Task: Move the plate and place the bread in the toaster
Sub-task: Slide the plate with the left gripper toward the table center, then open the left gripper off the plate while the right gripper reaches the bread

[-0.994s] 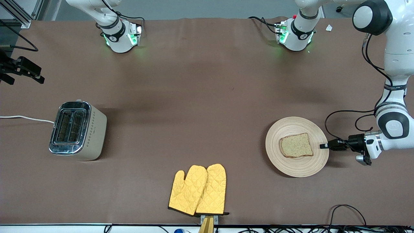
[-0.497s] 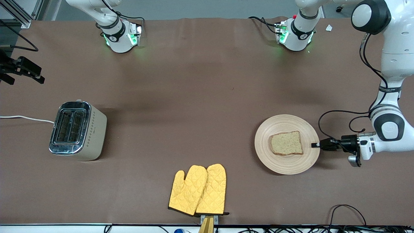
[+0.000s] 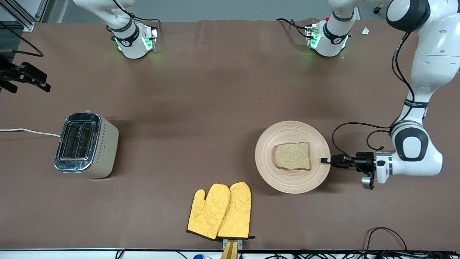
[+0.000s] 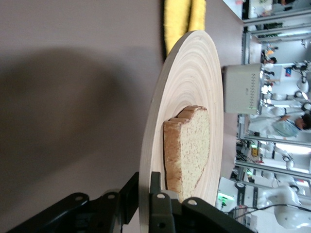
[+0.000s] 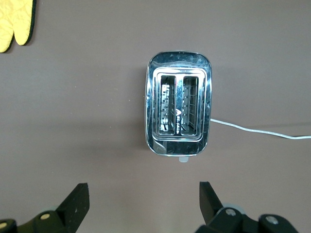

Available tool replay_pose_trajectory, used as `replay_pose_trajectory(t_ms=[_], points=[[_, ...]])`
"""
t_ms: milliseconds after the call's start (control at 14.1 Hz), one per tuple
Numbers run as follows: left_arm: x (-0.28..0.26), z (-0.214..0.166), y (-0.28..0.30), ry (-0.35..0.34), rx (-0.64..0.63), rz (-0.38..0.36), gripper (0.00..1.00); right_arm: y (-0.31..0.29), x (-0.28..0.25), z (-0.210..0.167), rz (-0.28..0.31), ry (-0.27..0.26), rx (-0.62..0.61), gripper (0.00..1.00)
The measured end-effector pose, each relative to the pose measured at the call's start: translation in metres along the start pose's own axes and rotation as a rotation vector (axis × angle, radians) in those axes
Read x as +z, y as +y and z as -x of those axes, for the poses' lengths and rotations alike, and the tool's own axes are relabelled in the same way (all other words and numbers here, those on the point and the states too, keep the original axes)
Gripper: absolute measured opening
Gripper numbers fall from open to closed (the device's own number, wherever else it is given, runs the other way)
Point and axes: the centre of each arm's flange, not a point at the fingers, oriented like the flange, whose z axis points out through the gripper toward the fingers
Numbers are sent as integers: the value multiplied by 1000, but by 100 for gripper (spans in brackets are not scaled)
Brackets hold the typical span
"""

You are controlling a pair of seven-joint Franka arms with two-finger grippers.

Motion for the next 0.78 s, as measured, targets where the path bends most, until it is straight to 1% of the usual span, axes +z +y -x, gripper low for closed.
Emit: replay_pose_trajectory(t_ms=[142, 284, 355, 568, 781], points=[[37, -3, 20, -47, 25, 11, 12, 0, 0, 0, 0, -4, 0, 100], [83, -4, 33, -73, 39, -11, 11, 0, 0, 0, 0, -4, -1, 100], [108, -2, 36, -64, 36, -19, 11, 0, 0, 0, 0, -3, -1, 100], [174, 13, 38, -6, 51, -30, 11, 1, 2, 0, 0, -10, 0, 100], [216, 31, 38, 28, 44, -33, 11, -2, 22, -9, -2, -49, -6, 100]])
